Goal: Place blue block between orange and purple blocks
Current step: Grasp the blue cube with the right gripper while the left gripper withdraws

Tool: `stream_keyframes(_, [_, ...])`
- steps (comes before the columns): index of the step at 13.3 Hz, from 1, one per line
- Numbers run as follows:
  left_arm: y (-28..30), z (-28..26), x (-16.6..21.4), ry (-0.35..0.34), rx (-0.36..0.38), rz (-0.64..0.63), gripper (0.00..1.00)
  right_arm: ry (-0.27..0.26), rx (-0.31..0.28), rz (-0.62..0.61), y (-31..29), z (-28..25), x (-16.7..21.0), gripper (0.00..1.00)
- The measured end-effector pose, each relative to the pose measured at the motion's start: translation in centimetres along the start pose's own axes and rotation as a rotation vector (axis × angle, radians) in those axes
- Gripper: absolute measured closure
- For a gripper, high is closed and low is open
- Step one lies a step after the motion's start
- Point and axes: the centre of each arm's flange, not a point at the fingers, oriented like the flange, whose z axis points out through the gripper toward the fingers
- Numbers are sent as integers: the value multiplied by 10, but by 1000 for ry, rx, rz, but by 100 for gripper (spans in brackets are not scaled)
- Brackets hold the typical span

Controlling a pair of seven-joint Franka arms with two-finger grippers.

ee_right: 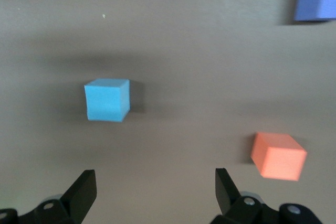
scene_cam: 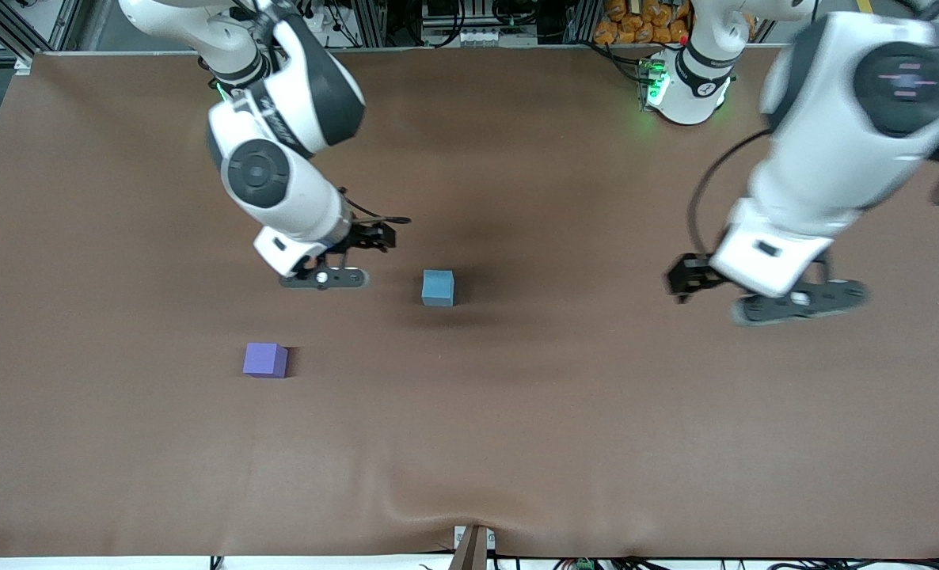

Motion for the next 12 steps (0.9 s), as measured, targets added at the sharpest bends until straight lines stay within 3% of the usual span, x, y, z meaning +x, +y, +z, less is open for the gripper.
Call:
stream_keyframes(3, [-58, 1, 10, -36, 15, -3, 0, 30, -4, 41, -23, 53, 11, 0])
stream_keyframes(6, [-106, -1, 5, -56, 20, -20, 0, 62, -12, 117, -74, 119, -4, 0])
stream_keyframes(9, [-139, 6, -12, -47, 15, 19, 0, 99, -16, 111, -104, 186, -13, 0])
stream_keyframes(12, [-151, 15, -28, -57, 14, 37, 0, 110, -19, 102, -108, 204, -14, 0])
